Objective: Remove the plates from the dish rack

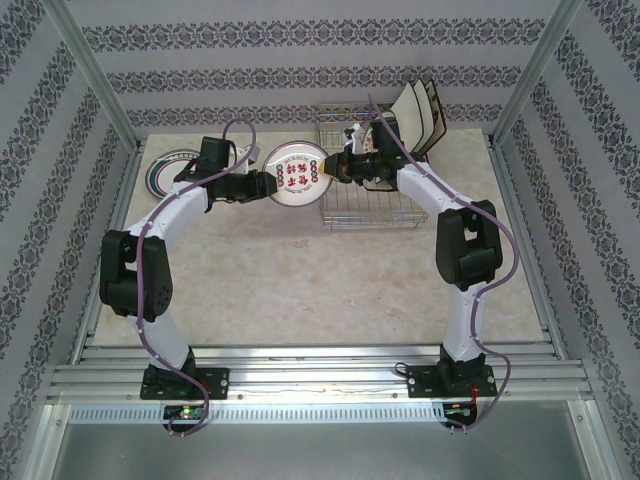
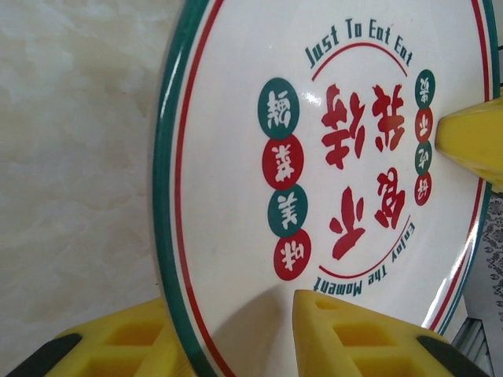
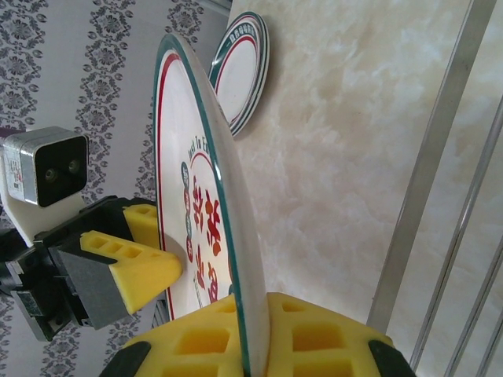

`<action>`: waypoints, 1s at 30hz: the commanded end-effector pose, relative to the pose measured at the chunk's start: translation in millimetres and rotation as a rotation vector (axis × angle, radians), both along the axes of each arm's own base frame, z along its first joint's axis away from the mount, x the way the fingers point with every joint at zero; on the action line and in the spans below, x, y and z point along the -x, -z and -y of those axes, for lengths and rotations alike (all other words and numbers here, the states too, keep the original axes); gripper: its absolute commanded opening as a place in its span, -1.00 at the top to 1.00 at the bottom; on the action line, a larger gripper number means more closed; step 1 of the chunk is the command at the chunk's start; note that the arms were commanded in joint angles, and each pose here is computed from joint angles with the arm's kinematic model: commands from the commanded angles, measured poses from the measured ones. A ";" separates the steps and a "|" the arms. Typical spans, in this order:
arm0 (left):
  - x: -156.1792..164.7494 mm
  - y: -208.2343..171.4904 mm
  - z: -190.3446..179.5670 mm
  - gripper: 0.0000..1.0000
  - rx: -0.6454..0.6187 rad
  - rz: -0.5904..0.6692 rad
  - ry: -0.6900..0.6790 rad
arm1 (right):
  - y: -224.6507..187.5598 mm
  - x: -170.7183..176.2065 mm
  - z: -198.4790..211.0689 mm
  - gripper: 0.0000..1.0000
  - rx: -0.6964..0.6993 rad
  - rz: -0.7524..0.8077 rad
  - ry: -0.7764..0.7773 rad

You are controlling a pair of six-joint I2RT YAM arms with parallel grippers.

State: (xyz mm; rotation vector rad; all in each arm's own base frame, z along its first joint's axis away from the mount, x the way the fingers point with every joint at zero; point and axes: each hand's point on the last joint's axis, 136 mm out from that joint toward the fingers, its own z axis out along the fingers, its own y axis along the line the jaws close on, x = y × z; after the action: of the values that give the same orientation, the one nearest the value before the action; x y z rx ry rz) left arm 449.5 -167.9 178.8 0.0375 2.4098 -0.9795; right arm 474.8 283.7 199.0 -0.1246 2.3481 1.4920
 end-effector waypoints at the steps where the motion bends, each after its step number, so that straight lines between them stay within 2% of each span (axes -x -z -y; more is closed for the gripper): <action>1: -14.7 -17.1 -0.6 0.29 0.016 0.058 -0.009 | -10.0 11.3 -18.9 1.00 -0.040 0.030 -0.091; 10: -18.3 -20.8 -11.5 0.33 0.025 0.065 -0.041 | -11.1 17.6 -24.1 1.00 -0.043 0.035 -0.115; 14: -17.7 -21.8 -10.9 0.68 0.037 0.064 -0.039 | -11.0 18.4 -26.8 1.00 -0.042 0.034 -0.119; 17: -17.4 -19.7 -10.1 0.87 0.044 0.058 -0.036 | -10.2 18.3 -28.8 0.98 -0.038 0.033 -0.119; 19: -17.5 -19.7 -7.5 0.99 0.066 0.058 -0.030 | -8.7 17.4 -28.2 0.83 -0.024 0.036 -0.113; 24: -18.9 -22.1 -3.5 1.00 0.105 0.063 -0.026 | -8.9 17.7 -27.0 0.42 0.009 0.047 -0.103; 27: -20.6 -26.6 -3.5 1.00 0.120 0.072 -0.032 | -10.9 16.6 -24.6 -0.16 0.027 0.055 -0.092; 30: -23.2 -31.8 -5.3 1.00 0.134 0.084 -0.043 | -15.0 15.6 -18.9 -0.95 0.057 0.071 -0.073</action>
State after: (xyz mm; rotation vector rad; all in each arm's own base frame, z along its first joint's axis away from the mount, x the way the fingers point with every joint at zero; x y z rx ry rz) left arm 463.7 -160.6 201.8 -0.0300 2.3154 -1.0936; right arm 463.0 298.3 190.6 -0.2049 2.3974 1.4536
